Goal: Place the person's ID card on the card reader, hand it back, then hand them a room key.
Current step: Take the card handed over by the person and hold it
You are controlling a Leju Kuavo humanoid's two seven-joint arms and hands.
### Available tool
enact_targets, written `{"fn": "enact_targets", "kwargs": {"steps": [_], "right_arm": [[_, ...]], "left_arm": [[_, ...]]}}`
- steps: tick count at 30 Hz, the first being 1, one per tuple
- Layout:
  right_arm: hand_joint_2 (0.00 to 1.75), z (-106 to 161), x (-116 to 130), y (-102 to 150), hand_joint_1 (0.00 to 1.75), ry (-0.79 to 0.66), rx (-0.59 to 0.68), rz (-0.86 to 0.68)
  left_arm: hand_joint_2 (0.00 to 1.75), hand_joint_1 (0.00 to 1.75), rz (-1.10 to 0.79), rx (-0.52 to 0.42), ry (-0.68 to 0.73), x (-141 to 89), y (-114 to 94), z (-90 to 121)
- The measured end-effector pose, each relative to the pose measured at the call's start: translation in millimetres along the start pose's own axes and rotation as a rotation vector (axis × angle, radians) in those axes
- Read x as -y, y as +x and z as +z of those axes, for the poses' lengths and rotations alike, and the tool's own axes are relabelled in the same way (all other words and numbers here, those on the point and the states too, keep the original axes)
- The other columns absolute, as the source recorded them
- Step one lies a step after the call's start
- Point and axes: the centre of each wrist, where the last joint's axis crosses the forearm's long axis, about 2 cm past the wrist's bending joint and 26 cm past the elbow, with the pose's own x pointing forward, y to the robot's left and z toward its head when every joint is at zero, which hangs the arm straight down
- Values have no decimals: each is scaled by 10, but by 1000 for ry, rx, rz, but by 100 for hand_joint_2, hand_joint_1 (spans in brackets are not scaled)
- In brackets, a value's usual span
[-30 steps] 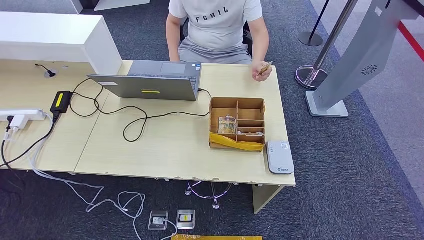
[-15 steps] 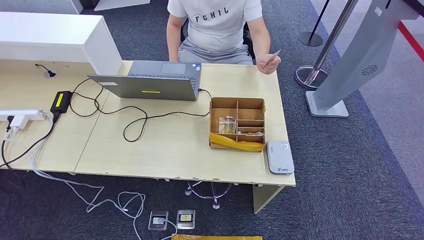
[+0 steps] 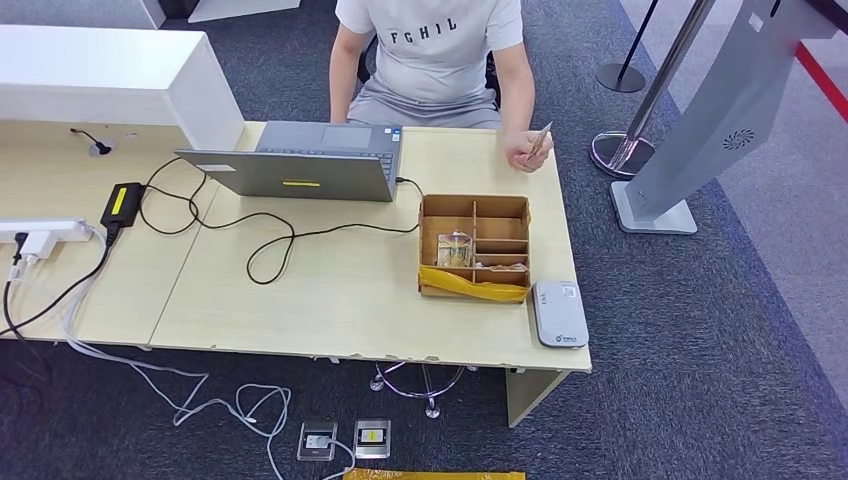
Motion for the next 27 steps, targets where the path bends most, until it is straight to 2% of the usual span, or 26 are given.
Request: {"fn": "enact_targets", "kwargs": {"steps": [2, 4, 7, 9, 11, 15, 18, 21, 24, 27], "right_arm": [[175, -117, 174, 136, 0, -35, 33, -11], [175, -274, 461, 320, 0, -84, 68, 3], [175, -428, 887, 518, 0, -142, 77, 153], [175, -411, 1001, 588, 0, -174, 47, 283], [175, -358, 1074, 742, 0, -214, 69, 312], [175, -269, 1297, 1149, 0, -250, 162, 143], [175, -141, 1580, 1608, 0, -292, 242, 6], [175, 84, 1910, 2141, 0, -346, 333, -99], [175, 327, 2159, 2537, 0, -377, 461, -176], [175, 691, 2378, 3065, 0, -391, 604, -248]], "left_arm": [[0, 0, -5, 2, -5, -6, 2, -2], [0, 0, -9, 6, -9, -13, 4, -4], [0, 0, -18, 18, -14, -16, 4, -5], [0, 0, -25, 24, -17, -17, 2, -6], [0, 0, -33, 26, -17, -20, -4, -8], [0, 0, -47, 31, -15, -27, 2, -9], [0, 0, -60, 35, -18, -37, -11, -14], [0, 0, -66, 42, -17, -57, -6, -19], [0, 0, -77, 55, -16, -70, -11, -24], [0, 0, -95, 78, -18, -91, -13, -30]]}}
